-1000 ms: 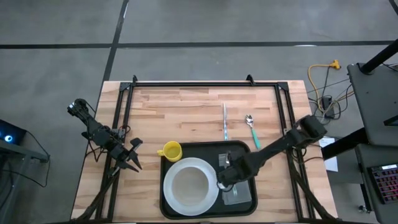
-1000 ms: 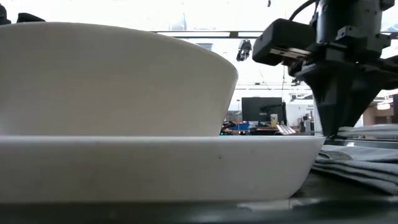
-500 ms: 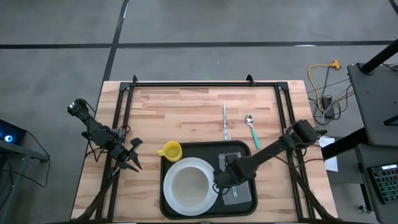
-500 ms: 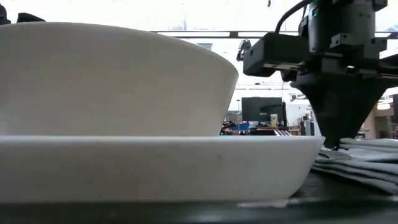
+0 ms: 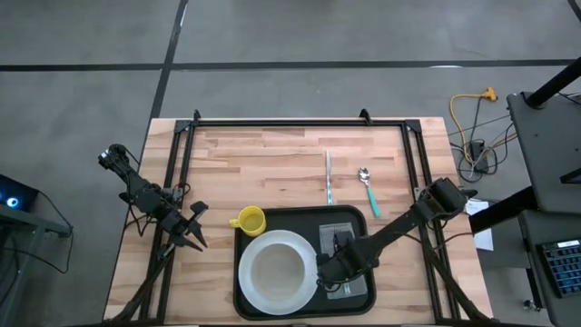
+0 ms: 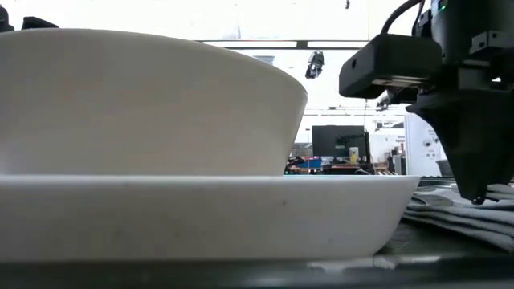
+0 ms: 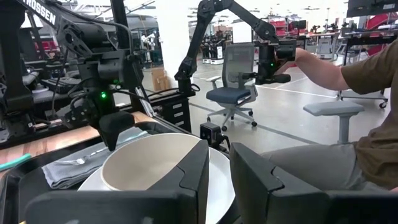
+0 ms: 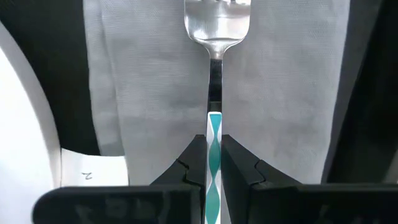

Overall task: Set up tray
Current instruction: Put the blue fork on the gray napkin, then put the blue spoon on the gray napkin to the left of the blue fork

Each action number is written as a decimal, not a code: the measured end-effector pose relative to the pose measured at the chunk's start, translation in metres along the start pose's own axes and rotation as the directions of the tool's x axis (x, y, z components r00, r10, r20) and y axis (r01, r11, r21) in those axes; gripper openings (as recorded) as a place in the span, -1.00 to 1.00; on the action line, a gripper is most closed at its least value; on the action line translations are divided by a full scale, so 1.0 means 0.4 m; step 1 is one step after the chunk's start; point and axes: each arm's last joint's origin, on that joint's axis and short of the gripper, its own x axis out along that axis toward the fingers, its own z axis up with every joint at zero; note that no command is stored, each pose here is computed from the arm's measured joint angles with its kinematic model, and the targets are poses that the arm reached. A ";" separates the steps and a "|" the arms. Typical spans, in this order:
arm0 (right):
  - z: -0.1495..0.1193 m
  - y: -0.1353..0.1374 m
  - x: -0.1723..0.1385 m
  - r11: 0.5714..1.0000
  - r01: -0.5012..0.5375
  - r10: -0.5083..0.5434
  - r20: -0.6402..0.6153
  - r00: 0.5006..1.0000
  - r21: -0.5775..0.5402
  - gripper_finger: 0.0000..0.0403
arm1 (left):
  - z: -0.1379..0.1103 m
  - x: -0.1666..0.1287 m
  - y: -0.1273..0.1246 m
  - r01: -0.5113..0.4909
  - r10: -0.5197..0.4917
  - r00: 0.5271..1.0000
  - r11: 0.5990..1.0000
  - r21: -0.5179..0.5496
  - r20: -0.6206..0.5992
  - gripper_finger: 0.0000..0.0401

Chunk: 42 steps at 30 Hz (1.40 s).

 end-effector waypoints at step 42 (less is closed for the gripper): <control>0.020 -0.003 -0.006 0.996 0.029 -0.029 -0.006 1.000 -0.083 -0.42 | 0.000 0.000 0.000 0.001 -0.001 1.000 1.000 0.000 0.000 -0.76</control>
